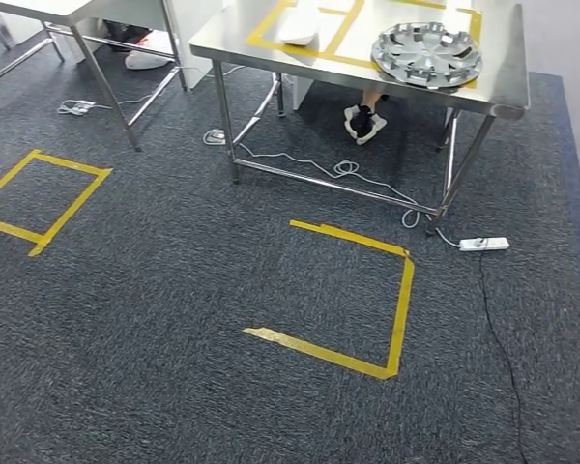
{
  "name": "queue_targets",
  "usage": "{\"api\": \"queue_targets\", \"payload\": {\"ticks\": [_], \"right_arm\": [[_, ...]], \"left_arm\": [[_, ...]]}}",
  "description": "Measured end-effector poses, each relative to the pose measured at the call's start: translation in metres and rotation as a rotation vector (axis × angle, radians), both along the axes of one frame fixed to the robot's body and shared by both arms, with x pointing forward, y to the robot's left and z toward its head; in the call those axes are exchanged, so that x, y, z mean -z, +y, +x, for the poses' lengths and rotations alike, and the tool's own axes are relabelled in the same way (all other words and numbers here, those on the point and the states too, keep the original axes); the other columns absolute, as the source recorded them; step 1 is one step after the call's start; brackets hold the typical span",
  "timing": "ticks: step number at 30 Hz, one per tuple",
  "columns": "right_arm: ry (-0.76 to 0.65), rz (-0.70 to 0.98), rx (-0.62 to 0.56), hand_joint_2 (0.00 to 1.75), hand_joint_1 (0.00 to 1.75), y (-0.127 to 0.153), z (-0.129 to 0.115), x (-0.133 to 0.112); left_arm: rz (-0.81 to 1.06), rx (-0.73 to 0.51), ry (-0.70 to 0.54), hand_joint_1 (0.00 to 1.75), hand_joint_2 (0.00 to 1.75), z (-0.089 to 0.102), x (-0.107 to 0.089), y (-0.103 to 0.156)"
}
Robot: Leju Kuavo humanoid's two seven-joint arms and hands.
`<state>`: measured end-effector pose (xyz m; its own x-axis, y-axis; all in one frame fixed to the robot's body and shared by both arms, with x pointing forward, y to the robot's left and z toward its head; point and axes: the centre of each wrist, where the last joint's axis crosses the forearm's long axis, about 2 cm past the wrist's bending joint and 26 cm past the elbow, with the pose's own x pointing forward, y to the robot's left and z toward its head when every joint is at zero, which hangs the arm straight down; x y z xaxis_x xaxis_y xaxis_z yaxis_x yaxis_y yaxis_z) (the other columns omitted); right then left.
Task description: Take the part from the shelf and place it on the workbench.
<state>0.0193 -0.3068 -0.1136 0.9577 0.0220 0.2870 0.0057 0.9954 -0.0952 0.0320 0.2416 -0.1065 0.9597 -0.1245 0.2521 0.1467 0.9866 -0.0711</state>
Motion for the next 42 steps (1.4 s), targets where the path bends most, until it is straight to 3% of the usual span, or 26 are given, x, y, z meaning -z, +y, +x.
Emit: {"api": "queue_targets", "payload": {"ticks": [14,25,42], "right_arm": [[0.011,-0.009,-0.021,0.00,0.00,0.000,-0.003,0.000],[-0.006,-0.005,-0.052,0.00,0.00,0.001,0.006,0.000],[-0.001,0.001,-0.127,0.00,0.00,0.003,0.004,0.000]], "left_arm": [[-0.003,0.005,0.011,0.00,0.00,0.001,0.001,-0.001],[-0.007,0.056,0.029,0.00,0.00,0.001,0.004,0.023],[0.008,0.060,0.035,0.00,0.00,0.006,0.004,0.026]]}}
